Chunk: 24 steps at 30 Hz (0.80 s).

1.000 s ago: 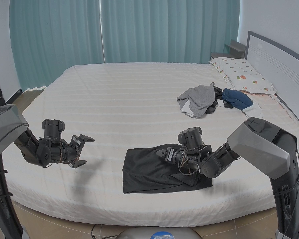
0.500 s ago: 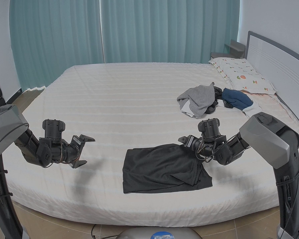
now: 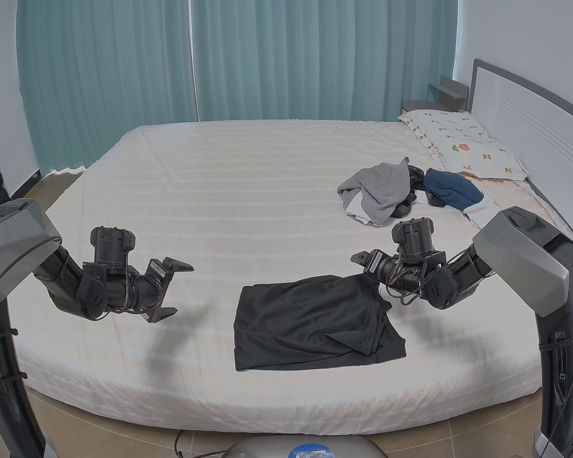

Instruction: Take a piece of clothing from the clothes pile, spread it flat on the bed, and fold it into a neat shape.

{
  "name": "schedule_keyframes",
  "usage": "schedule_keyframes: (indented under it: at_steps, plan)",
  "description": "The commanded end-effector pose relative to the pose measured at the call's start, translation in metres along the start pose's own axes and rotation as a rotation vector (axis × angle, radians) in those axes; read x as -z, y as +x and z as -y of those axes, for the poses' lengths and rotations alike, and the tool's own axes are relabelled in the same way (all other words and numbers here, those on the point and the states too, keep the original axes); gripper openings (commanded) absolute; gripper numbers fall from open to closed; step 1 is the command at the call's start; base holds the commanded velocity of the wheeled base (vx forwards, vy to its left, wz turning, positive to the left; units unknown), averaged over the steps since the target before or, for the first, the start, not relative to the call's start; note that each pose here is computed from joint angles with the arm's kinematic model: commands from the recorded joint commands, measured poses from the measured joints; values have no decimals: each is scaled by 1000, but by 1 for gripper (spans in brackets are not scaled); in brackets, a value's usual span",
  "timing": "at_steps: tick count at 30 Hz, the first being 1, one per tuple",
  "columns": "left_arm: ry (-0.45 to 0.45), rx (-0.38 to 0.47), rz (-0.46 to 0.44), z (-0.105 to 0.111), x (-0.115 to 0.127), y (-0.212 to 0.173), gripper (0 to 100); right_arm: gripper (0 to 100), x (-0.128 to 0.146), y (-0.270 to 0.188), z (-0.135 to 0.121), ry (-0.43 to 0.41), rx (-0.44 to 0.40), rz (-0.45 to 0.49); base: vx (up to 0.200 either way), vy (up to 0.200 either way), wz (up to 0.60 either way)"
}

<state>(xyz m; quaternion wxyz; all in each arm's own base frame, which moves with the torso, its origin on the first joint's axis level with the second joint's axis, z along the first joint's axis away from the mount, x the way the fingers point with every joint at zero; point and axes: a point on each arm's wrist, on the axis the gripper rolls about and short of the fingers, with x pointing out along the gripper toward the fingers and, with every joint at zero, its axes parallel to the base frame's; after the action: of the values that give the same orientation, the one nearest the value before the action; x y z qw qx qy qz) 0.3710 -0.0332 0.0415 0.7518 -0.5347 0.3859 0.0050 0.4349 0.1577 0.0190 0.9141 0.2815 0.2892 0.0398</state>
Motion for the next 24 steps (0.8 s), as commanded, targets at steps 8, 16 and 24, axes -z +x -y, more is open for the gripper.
schedule_keyframes:
  at_steps: [8,16,24]
  plan:
    - [32,13,-13,6,7,6,100,100,1,-4,-3,46,-42,-40,0,-200,0]
    - [200,-100,91,-3,14,44,100,100,11,-7,-17,30,-115,-98,0,0,0]
    - [291,-147,164,0,25,78,100,100,26,-9,-35,3,-152,-125,0,0,0]
